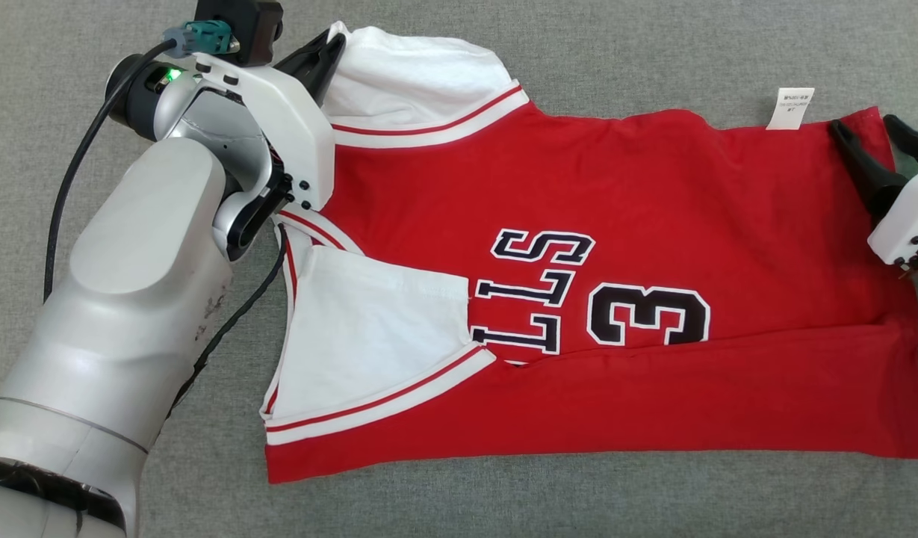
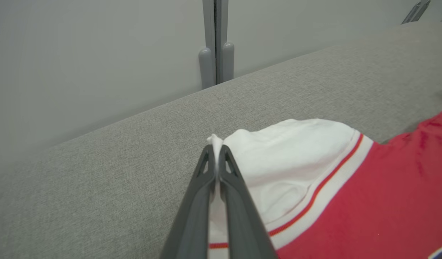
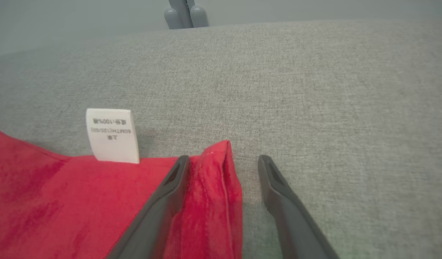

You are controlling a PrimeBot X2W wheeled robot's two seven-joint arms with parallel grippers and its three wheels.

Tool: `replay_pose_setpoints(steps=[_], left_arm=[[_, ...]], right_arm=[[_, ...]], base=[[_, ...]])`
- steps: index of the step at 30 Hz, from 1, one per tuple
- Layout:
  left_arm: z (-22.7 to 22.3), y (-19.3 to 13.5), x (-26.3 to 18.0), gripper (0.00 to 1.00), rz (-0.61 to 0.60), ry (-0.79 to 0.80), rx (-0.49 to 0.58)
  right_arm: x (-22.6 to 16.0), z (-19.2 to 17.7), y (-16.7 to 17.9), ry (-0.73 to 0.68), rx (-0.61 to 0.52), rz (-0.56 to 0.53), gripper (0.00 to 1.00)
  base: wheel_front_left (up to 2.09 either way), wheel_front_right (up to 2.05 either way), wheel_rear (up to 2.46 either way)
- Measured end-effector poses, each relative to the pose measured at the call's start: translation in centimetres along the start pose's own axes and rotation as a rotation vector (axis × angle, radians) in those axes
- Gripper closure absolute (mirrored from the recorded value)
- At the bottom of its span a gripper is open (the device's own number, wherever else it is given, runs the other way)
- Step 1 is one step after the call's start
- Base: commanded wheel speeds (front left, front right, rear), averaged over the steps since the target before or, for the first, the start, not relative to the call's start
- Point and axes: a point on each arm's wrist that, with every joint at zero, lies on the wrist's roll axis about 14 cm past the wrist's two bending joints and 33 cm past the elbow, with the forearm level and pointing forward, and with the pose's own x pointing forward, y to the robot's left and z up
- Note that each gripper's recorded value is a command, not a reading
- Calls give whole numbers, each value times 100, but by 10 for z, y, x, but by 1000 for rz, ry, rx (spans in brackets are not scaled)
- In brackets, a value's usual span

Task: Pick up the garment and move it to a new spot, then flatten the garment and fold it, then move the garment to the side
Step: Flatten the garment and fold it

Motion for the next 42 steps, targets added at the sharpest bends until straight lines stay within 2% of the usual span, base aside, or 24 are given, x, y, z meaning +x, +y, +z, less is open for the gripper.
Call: replay_pose_setpoints(steps=[2, 12, 22, 27, 38, 42], left_arm=[[-1, 0, 0, 100, 1, 4, -1], [3, 17, 9, 100, 49, -23, 0], [30, 40, 20, 100, 151, -167, 11], [29, 33, 21, 100, 134, -185, 11], [34, 32, -10, 100, 120, -209, 26], [37, 27, -29, 100, 108, -230, 104]], right_arm=[[0, -2, 2, 7, 9, 7, 100], [3, 16, -12, -74, -4, -19, 100], [11, 44, -23, -201, -44, -53, 100], [11, 55, -14, -271, -66, -31, 100], [-17, 56, -1, -329, -35, 1, 100], [-32, 51, 2, -326, -32, 9, 100]], base=[[0, 0, 0], [0, 0, 0], [0, 0, 0], [0, 0, 0], [0, 0, 0], [0, 0, 0]])
